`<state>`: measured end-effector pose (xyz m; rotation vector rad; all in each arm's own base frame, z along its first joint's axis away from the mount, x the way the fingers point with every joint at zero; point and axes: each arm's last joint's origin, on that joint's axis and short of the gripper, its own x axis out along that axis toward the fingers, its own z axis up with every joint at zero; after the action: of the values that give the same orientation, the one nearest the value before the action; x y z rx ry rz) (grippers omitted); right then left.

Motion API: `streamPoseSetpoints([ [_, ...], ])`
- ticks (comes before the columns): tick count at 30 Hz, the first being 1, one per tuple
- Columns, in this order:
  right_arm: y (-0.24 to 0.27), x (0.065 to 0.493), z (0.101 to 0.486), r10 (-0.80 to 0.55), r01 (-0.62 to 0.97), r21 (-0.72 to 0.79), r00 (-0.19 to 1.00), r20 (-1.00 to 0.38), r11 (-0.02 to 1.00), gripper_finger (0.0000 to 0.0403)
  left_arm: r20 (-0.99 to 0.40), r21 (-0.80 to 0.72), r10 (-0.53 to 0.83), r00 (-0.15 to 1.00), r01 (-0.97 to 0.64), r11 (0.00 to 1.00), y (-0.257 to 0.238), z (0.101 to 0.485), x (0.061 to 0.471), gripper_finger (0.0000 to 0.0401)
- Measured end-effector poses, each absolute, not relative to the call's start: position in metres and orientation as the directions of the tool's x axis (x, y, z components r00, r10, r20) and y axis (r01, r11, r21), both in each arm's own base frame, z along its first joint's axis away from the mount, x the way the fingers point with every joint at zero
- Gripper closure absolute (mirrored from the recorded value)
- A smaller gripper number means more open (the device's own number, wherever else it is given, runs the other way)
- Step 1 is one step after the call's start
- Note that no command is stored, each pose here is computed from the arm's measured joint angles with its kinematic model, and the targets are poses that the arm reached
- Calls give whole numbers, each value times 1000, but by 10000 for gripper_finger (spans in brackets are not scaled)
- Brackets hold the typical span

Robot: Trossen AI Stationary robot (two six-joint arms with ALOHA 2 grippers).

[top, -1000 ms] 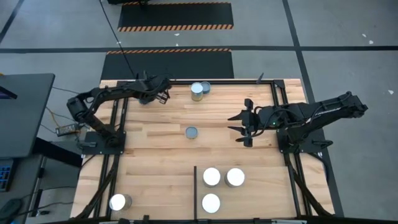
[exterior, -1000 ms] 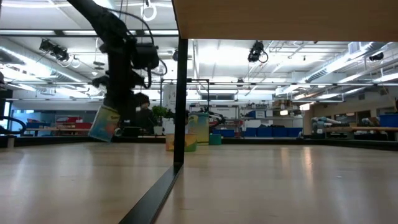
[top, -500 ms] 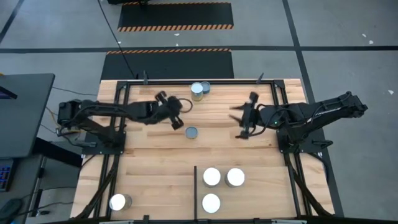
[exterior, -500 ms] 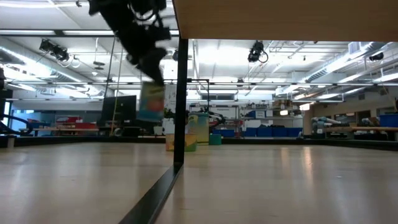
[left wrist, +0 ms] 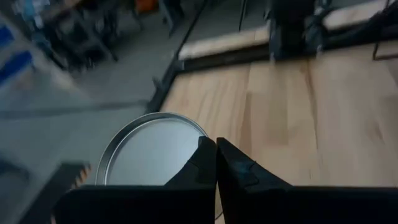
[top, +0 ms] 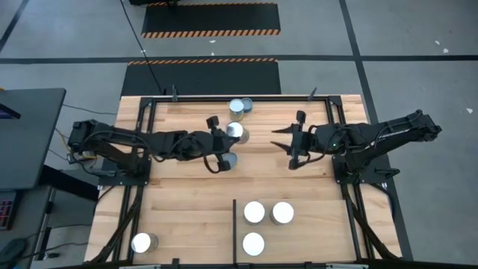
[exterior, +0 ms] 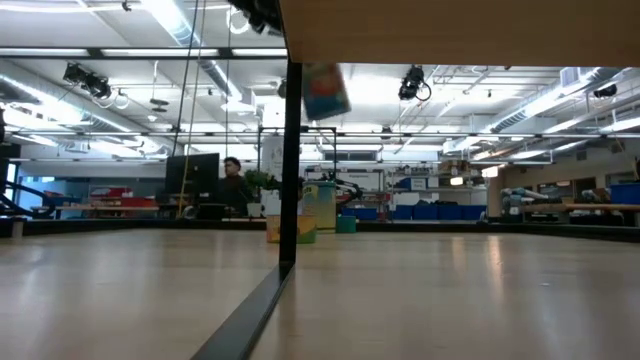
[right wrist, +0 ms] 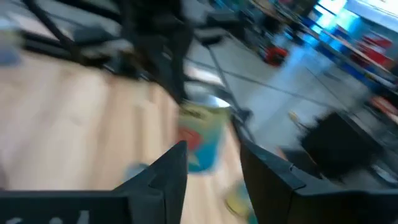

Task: Pick and place cans onto a shelf
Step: Put the canned tomatoes aligned with the other canned tomatoes on the shelf

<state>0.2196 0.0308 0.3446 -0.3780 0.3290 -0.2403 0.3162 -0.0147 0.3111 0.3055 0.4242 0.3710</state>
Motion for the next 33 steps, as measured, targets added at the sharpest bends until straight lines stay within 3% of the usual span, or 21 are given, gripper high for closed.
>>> streamPoseSetpoints([
  [7,34,230,345,-82,-3,-317,964,-253,948,165,-283,359,367,886,-257,897,-28,317,318,397],
  [17,23,268,323,-223,111,-383,939,-261,917,15,-284,387,331,900,-208,898,-31,318,318,397],
  [28,-5,280,318,-117,56,-234,959,-257,971,5,-276,424,294,915,-159,892,-27,319,319,397],
  [33,-14,281,315,-87,29,-205,956,-279,978,4,-217,435,213,953,-101,895,-24,326,323,397],
])
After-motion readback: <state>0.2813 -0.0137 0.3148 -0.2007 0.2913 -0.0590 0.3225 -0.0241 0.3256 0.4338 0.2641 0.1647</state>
